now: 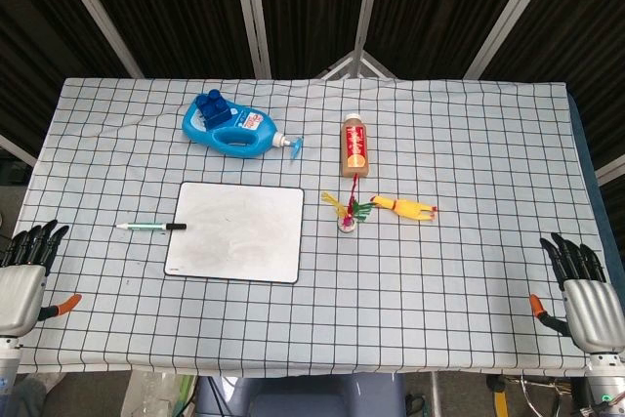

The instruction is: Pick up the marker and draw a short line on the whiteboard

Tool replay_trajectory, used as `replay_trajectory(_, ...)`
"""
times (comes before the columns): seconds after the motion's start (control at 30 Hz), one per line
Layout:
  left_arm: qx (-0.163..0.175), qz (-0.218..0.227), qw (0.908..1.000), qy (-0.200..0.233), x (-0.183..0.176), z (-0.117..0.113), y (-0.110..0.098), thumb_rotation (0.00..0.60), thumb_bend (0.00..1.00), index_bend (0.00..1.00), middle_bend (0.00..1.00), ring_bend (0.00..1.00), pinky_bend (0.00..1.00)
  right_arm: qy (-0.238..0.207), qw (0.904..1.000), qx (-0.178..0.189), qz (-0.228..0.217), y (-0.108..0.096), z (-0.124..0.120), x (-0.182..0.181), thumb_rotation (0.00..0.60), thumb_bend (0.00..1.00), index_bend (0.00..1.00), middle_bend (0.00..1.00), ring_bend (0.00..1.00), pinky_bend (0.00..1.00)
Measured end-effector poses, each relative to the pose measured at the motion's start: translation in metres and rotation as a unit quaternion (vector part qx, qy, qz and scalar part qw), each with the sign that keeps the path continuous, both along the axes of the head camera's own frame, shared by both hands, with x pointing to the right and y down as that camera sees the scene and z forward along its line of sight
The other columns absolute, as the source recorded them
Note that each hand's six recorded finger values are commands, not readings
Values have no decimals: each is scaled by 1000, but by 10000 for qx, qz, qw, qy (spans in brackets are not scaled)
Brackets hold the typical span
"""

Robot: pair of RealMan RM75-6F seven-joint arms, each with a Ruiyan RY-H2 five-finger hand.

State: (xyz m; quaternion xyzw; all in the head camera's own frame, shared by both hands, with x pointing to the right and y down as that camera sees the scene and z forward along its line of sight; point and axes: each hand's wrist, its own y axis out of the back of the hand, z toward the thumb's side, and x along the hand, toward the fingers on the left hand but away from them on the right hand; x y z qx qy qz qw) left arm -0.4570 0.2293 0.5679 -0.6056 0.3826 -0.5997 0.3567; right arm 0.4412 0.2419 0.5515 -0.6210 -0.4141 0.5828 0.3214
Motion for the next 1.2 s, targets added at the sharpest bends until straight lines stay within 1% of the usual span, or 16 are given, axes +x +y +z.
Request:
replay_trajectory(0.53,-154,-26,9999,32,0,4,1,600,14,0,0,0,0,-48,9999,-112,-19,2,2,-2,600,353,0,0,0,0)
replay_trajectory(0.77,-332,8,9994,64,3,15,-7,600,38,0,0,0,0,-81,9998,-140,73,1,2,1,600,354,0,0,0,0)
replay_trajectory(0.83,-354,47,9994,42,5,19,-11,600,62,0,0,0,0,-91,9998,-167,78,1,3,1,600,354,0,0,0,0)
replay_trajectory(0.87,-360,85,9993,14,7,21,-14,600,92,7,0,0,0,-94,9998,-179,77,2,4,1,600,354,0,0,0,0)
replay_trajectory(0.93,-366,153,9992,-22,10,25,-19,600,142,55,0,0,0,-100,9997,-186,77,1,4,1,600,354,0,0,0,0)
replay_trajectory(1.0,-395,229,9989,-71,13,30,-24,600,211,176,0,0,0,-120,9997,-183,92,1,4,1,600,354,0,0,0,0)
replay_trajectory(1.07,-442,292,9985,-131,16,38,-30,600,268,271,0,0,0,-133,9997,-177,100,0,3,2,600,354,0,0,0,0)
replay_trajectory(1.2,-490,373,9978,-229,23,55,-46,600,347,380,0,0,0,-156,9996,-208,140,1,4,2,600,354,0,0,0,0)
